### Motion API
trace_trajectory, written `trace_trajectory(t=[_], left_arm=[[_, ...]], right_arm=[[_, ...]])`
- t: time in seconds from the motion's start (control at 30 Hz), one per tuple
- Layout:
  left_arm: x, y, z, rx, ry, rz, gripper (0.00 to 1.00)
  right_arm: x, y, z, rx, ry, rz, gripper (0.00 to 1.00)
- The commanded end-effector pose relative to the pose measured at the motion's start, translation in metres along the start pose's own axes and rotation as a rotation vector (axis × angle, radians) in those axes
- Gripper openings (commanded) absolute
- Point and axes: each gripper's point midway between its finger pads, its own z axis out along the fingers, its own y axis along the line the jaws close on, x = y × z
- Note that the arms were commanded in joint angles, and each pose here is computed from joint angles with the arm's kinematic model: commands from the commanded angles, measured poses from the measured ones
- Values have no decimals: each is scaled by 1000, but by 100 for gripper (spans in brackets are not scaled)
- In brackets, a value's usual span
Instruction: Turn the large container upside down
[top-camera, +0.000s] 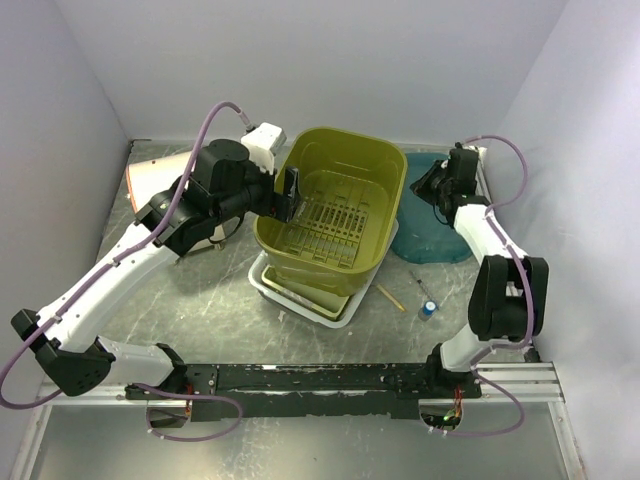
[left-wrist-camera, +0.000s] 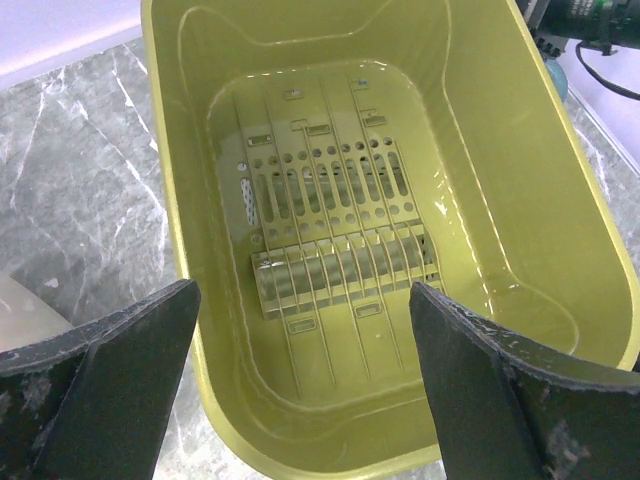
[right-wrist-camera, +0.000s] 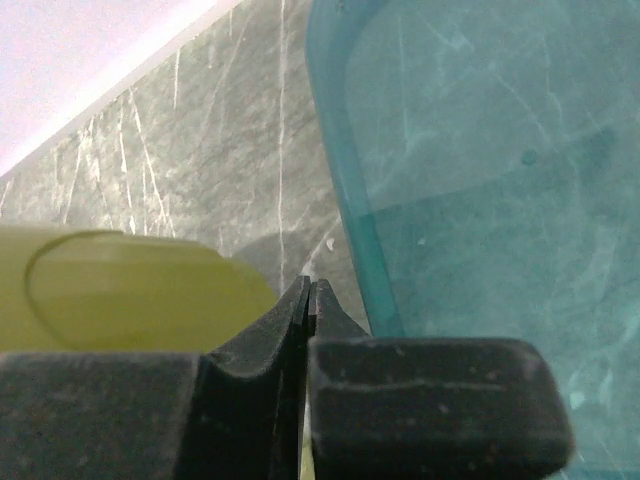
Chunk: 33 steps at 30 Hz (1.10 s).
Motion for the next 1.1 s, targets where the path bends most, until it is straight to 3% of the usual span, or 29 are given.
trace_trajectory(t=[0.0, 0.17, 0.33, 0.5, 0.63, 0.73, 0.87, 1.07], left_arm=[[-11, -3, -2, 21, -47, -19, 97], [-9, -3, 1, 20, -46, -22, 97], [-7, -4, 2, 22, -29, -25, 97], [-8, 0, -3, 5, -34, -25, 97], [-9, -1, -1, 8, -33, -25, 97], [-11, -4, 2, 20, -32, -24, 97], [-15, -8, 7, 38, -38, -24, 96], [-50, -38, -14, 194, -128, -71, 97]], right_arm=[[0, 11, 17, -16, 23, -10, 0], [28, 19, 45, 2, 101, -38, 0], [46, -11, 72, 134, 151, -31, 0], [26, -67, 68, 411, 77, -58, 0], [7, -94, 56, 519, 34, -40, 0], [-6, -86, 50, 487, 14, -35, 0], [-23, -44, 40, 311, -1, -43, 0], [-66, 2, -15, 181, -115, -79, 0]])
